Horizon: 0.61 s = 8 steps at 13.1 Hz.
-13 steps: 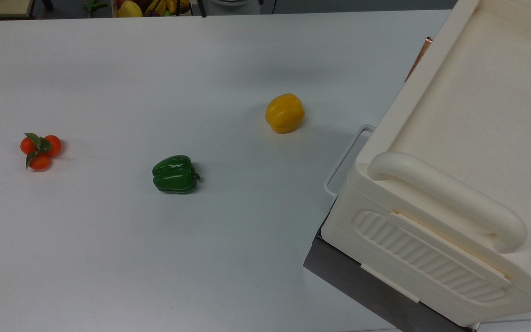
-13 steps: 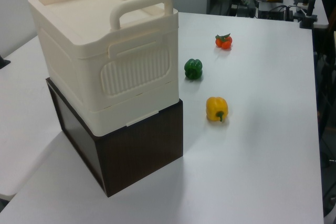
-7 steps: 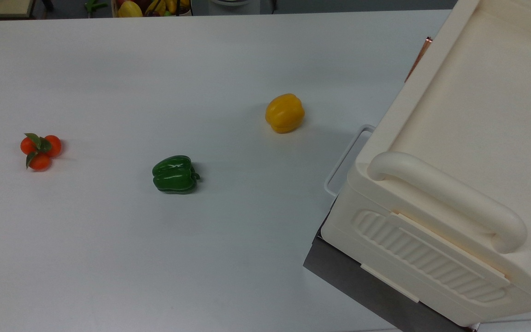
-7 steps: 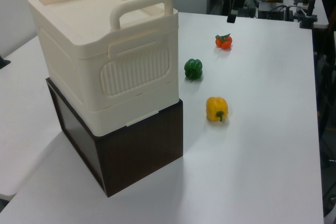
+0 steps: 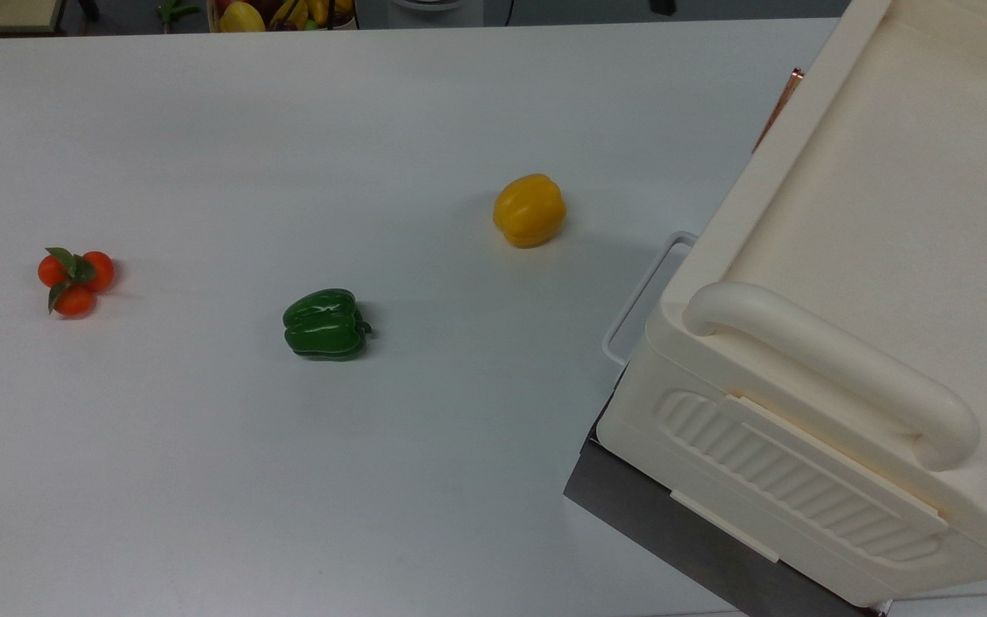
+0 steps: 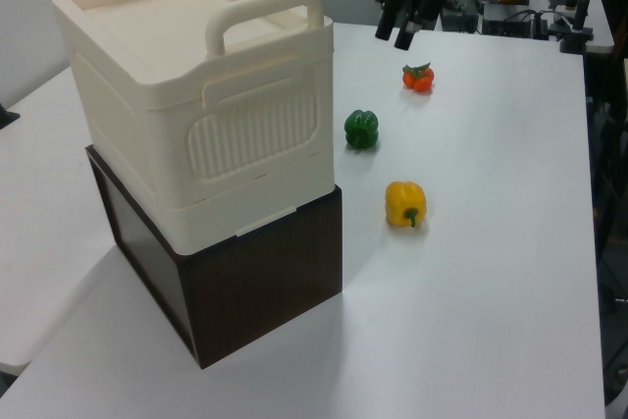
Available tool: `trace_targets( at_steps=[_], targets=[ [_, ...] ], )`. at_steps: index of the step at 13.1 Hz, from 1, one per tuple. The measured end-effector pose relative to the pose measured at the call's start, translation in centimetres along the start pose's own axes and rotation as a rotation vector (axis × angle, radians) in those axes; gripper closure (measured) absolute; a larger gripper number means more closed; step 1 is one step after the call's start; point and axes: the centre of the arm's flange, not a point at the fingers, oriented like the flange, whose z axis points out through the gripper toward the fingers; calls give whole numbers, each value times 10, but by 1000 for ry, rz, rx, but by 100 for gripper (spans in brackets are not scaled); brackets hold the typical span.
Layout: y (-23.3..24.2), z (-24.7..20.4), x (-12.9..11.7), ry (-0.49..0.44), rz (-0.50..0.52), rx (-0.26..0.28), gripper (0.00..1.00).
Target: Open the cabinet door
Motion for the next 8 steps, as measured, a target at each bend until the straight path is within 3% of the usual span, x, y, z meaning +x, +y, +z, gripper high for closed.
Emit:
trace_targets(
  at_steps=[2, 8],
  targets=[
    [0, 7, 6, 22, -88, -7, 65],
    [-6, 27, 24, 82, -204, -26, 67]
  ],
)
